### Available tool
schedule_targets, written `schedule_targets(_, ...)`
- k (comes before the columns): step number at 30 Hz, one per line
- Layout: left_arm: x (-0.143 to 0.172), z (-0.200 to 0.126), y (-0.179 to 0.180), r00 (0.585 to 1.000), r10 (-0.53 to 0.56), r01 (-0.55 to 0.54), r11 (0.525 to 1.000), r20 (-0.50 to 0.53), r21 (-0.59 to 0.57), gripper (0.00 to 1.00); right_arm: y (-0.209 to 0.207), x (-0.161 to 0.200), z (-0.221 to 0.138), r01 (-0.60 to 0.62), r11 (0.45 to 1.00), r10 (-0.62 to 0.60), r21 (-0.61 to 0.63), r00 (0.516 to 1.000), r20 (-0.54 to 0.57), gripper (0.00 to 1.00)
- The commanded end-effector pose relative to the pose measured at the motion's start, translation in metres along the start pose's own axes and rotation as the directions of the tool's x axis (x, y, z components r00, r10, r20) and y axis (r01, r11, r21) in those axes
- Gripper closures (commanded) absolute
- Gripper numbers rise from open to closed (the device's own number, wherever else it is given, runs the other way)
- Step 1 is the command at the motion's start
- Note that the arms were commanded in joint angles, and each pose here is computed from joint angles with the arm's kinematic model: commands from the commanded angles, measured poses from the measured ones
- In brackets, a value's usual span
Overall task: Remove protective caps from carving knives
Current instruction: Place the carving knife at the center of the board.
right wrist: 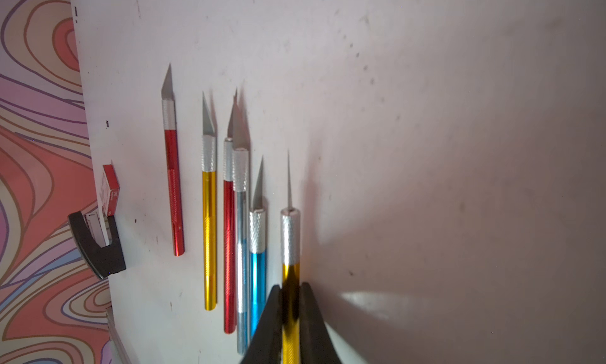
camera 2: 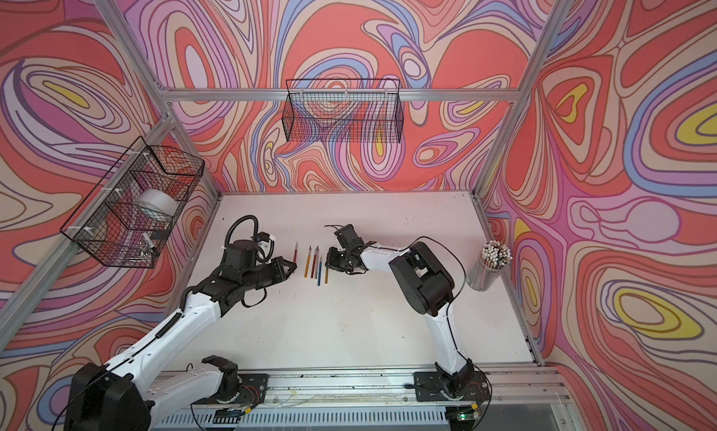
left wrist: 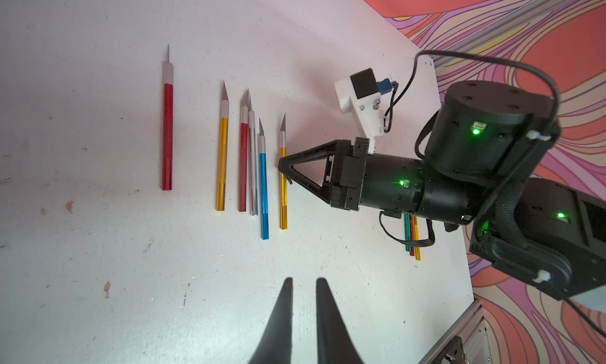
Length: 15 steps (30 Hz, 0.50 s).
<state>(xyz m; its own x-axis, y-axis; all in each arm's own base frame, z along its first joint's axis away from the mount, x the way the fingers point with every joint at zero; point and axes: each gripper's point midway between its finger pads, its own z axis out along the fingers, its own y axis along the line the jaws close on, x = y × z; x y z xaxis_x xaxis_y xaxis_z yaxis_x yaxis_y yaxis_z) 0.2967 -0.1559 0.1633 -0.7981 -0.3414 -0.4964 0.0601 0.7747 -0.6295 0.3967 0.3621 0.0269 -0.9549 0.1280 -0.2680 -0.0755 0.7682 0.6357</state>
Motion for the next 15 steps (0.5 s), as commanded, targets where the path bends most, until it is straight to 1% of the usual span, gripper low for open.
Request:
schedule_targets(1, 0.002, 0.003, 0.001, 1.000, -0.014, 0.014, 1.000, -0.010, 0.010, 1.00, -0.009, 0.002, 0.007, 0.002, 0.999, -0.002, 0.047, 1.000, -0.009, 0.84)
schedule_targets(6, 0.000, 0.006, -0.003, 1.000, -0.021, 0.021, 0.999, -0.011, 0.028, 1.00, -0.005, 0.000, 0.004, 0.016, 0.999, -0.015, 0.046, 1.000, -0.009, 0.79)
schedule_targets(15, -0.001, 0.010, -0.006, 0.999, -0.030, 0.031, 0.998, -0.017, 0.049, 1.00, 0.002, -0.001, -0.003, 0.036, 0.999, -0.035, 0.027, 0.999, -0.006, 0.79)
